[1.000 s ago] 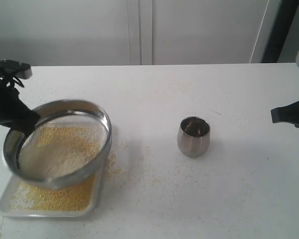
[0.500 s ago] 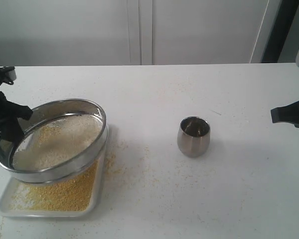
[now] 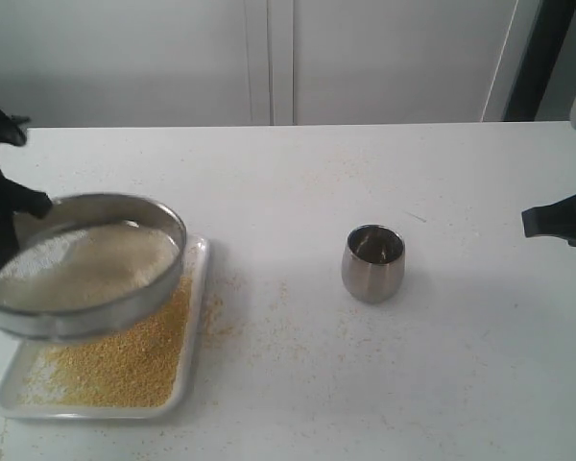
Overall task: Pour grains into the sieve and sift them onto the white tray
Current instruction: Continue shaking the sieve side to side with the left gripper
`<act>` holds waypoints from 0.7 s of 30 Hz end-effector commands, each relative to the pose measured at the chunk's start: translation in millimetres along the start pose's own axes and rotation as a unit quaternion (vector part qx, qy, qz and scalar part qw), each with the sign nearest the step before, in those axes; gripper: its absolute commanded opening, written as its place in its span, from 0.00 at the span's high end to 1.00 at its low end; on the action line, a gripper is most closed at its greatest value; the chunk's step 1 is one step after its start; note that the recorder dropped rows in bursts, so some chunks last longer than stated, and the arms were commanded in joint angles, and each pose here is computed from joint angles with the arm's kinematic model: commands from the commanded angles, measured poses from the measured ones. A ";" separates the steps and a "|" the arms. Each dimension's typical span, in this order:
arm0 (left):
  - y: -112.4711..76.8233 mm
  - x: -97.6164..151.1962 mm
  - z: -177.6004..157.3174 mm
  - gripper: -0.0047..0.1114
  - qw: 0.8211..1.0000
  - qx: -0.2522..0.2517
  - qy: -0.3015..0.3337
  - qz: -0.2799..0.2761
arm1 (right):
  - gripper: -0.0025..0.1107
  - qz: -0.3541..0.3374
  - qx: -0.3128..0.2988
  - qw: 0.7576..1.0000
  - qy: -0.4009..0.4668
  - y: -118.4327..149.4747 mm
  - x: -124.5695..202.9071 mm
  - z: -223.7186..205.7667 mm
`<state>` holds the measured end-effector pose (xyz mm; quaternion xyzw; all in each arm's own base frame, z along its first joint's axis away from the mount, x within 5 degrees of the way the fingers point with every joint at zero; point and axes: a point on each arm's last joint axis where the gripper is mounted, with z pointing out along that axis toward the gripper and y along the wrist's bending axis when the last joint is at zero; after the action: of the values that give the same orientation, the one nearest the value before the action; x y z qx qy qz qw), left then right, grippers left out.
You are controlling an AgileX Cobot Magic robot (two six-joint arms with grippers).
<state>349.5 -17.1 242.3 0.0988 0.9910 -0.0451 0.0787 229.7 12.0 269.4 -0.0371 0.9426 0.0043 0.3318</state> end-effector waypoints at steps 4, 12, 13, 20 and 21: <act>-28.9 11.3 5.8 0.96 0.995 0.087 -0.030 0.031 | 0.98 0.000 0.002 1.000 -0.009 -1.1 -2.1 -2.6; -33.3 13.5 4.3 0.96 0.995 0.091 -0.033 0.024 | 0.98 0.000 0.002 1.000 -0.009 -1.1 -2.1 -2.6; -36.7 20.8 8.9 0.96 0.994 0.090 -0.052 0.022 | 0.98 0.000 0.002 1.000 -0.009 -1.1 -2.1 -2.6; -20.4 -17.7 -0.5 0.96 0.994 0.098 -0.040 0.003 | 0.98 0.000 0.002 1.000 -0.009 -1.1 -2.1 -2.6; -35.7 4.8 9.2 0.96 0.994 0.100 -0.026 0.027 | 0.98 0.000 0.002 1.000 -0.009 -1.1 -2.1 -2.6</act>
<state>367.9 -33.2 243.0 0.0974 0.9761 -0.1177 0.1545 229.7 12.0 269.4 -0.0371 0.9426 0.0043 0.3318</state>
